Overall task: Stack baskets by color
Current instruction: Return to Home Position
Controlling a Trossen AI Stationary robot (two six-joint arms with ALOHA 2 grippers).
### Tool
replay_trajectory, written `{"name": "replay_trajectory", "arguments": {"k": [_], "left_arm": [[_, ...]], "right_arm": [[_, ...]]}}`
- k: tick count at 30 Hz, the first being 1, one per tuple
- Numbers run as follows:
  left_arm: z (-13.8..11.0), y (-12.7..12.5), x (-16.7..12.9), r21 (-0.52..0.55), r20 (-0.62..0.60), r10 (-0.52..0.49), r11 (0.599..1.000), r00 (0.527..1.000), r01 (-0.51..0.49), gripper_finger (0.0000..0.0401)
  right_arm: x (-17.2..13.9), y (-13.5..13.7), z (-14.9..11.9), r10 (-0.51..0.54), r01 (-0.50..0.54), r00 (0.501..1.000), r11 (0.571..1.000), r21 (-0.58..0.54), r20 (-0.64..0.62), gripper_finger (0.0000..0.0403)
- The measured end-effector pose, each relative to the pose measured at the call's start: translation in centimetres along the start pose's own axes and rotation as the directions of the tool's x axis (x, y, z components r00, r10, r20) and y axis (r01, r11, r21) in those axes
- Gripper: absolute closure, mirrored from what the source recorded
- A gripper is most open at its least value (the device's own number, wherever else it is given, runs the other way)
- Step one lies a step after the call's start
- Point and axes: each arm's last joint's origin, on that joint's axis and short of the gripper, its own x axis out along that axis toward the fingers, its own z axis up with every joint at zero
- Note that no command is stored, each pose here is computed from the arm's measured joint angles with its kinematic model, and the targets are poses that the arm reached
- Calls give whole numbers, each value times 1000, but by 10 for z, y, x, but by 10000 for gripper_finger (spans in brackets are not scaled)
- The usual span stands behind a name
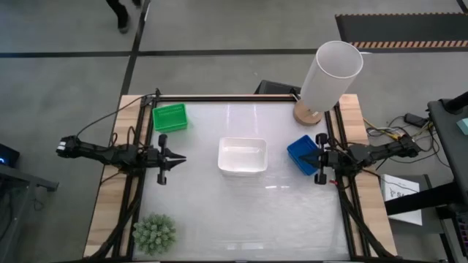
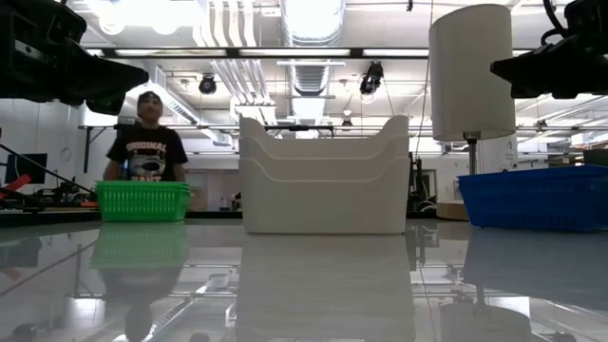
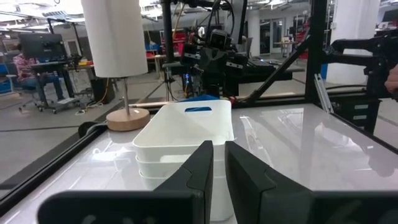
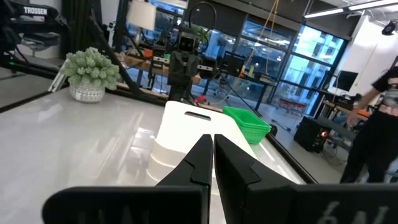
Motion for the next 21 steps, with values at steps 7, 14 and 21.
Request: {"name": "replay_trajectory", "arguments": {"k": [7, 14, 21], "left_arm": [[0, 0, 0, 0, 0, 0, 1000, 1000, 0, 377], [-1, 0, 0, 1, -7, 0, 1000, 1000, 0, 377], [-2, 1, 1, 5, -18, 43, 999, 999, -43, 377]], "right_arm": [[0, 0, 0, -4, 4, 1000, 1000, -18, -2, 394], [0, 0, 0, -6, 5, 1000, 1000, -26, -4, 394], [0, -2, -1, -35, 34, 999, 999, -28, -14, 394]]}}
